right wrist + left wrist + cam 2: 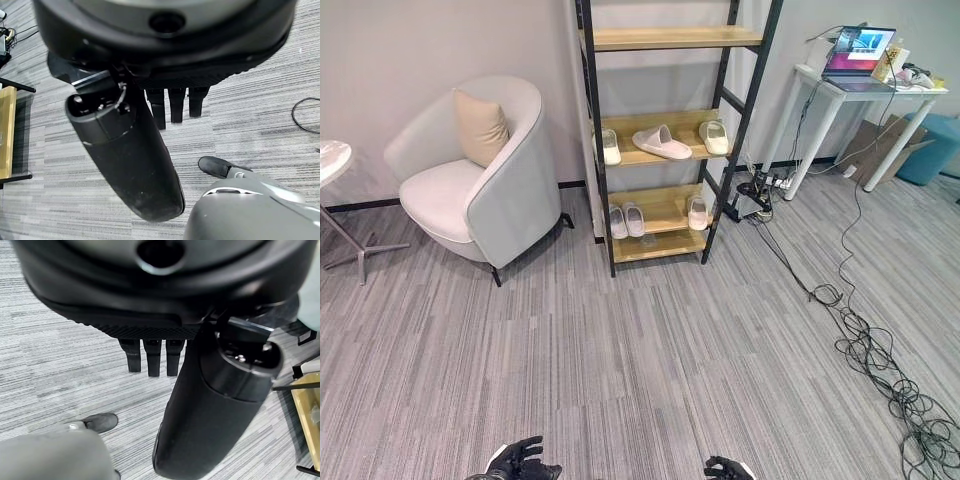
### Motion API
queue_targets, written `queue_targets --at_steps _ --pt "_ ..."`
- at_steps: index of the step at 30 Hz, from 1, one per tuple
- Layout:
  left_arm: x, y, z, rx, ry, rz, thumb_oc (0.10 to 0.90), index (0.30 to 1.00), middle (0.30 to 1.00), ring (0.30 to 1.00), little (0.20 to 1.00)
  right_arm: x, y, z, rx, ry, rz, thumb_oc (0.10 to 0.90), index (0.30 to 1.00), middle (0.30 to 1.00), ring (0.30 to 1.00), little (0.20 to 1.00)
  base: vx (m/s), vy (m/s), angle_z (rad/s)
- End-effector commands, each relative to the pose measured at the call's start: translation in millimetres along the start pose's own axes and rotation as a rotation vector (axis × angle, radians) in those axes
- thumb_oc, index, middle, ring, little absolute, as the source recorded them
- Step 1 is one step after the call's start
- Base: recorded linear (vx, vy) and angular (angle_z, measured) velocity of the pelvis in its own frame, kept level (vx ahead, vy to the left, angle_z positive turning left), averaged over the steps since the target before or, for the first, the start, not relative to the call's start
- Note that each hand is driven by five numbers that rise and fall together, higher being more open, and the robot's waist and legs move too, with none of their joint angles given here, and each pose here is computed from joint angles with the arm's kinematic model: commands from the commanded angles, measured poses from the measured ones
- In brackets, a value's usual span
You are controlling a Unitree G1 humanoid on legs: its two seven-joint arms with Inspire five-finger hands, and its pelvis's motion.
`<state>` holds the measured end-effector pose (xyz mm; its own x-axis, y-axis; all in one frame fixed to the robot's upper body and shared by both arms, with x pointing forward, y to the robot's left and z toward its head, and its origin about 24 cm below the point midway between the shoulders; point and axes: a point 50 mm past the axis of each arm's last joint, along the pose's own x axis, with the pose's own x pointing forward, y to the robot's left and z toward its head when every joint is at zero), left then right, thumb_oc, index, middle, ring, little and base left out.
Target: Arrange the slippers neatly on the shoe rack.
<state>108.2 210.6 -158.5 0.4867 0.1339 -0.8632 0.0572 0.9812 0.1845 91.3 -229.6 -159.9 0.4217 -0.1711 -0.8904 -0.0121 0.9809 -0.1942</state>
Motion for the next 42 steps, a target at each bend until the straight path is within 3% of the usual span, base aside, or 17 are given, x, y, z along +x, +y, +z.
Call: queue_targets --at_steps 1,10,21,42 --pt "6 -10 21 0.045 -0.046 -0.016 0.8 0.9 0.9 0.9 0.9 2 -12 10 -0.05 -0.024 -0.032 0.8 0.9 0.9 0.9 0.9 0.0 0.0 0.0" --pt "5 -11 11 0.066 0.001 -0.02 0.8 0.9 0.9 0.9 0.9 2 -10 9 -0.057 -0.014 -0.024 0.8 0.9 0.9 0.9 0.9 0.01 -0.014 -0.03" --pt "8 -20 29 0.115 -0.053 -0.05 0.8 0.9 0.9 0.9 0.9 4 -8 16 -0.043 -0.027 -0.017 0.8 0.9 0.9 0.9 0.9 0.0 -0.051 -0.02" --pt "7 -16 22 0.037 -0.033 -0.019 0.8 0.9 0.9 0.9 0.9 6 -10 33 0.135 -0.092 -0.043 0.8 0.9 0.9 0.9 0.9 0.12 -0.027 -0.09"
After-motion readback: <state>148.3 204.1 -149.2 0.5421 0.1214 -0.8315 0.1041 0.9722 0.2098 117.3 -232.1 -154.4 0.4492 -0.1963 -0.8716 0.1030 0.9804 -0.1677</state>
